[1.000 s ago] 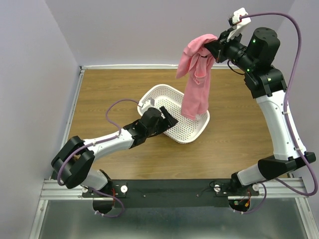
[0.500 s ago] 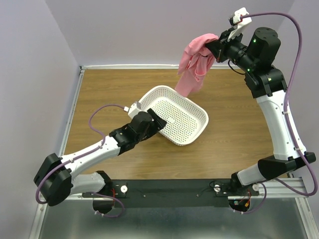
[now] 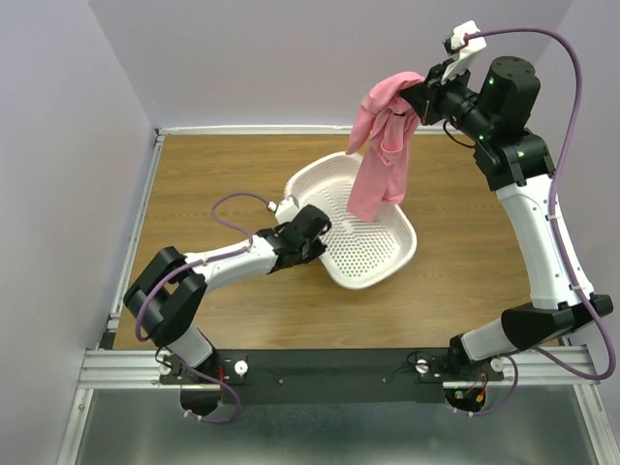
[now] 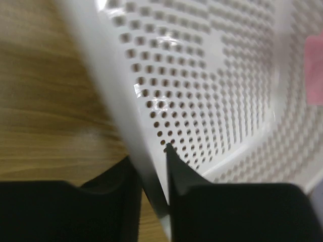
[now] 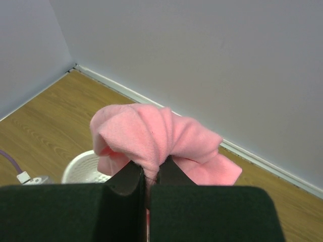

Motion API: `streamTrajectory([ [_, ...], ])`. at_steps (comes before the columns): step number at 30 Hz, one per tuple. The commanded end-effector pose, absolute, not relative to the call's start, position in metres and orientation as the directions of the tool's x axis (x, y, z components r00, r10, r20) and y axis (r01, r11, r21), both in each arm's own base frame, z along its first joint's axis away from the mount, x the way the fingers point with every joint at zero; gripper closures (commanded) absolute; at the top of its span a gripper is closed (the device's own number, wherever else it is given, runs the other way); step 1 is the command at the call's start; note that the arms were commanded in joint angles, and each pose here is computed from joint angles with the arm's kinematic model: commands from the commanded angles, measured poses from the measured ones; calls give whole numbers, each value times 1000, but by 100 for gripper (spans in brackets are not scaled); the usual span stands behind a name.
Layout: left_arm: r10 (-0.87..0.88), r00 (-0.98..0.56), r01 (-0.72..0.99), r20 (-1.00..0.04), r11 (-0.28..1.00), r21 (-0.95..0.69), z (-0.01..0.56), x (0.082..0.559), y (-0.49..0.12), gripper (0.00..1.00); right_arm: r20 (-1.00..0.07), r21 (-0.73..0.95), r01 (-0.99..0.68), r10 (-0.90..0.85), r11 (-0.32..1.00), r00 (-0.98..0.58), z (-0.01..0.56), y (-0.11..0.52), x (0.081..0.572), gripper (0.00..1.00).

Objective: Fold and stack the t-shirts

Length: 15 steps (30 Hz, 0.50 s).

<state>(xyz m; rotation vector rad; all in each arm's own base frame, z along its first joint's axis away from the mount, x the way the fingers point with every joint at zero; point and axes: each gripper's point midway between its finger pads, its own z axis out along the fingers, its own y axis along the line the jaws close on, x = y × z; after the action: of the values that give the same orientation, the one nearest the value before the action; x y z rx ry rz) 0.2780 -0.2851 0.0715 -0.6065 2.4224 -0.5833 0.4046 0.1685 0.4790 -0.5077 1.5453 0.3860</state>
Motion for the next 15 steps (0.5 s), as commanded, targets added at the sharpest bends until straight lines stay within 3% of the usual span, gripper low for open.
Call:
streamTrajectory([
  [1,-416,-711,-256,-567,904,-342,75,300,-254,92,-995,-93,-509,-57,856,84,507,156,393,99],
  [5,-290,-686,-285,-667,951,-120,82,325,-175,100,-993,-100,-499,-56,861,103,513,150,387,99],
  [15,0,-526,-228,-851,963,141,183,404,-19,100,-992,-105,-509,-54,854,115,508,145,370,99],
])
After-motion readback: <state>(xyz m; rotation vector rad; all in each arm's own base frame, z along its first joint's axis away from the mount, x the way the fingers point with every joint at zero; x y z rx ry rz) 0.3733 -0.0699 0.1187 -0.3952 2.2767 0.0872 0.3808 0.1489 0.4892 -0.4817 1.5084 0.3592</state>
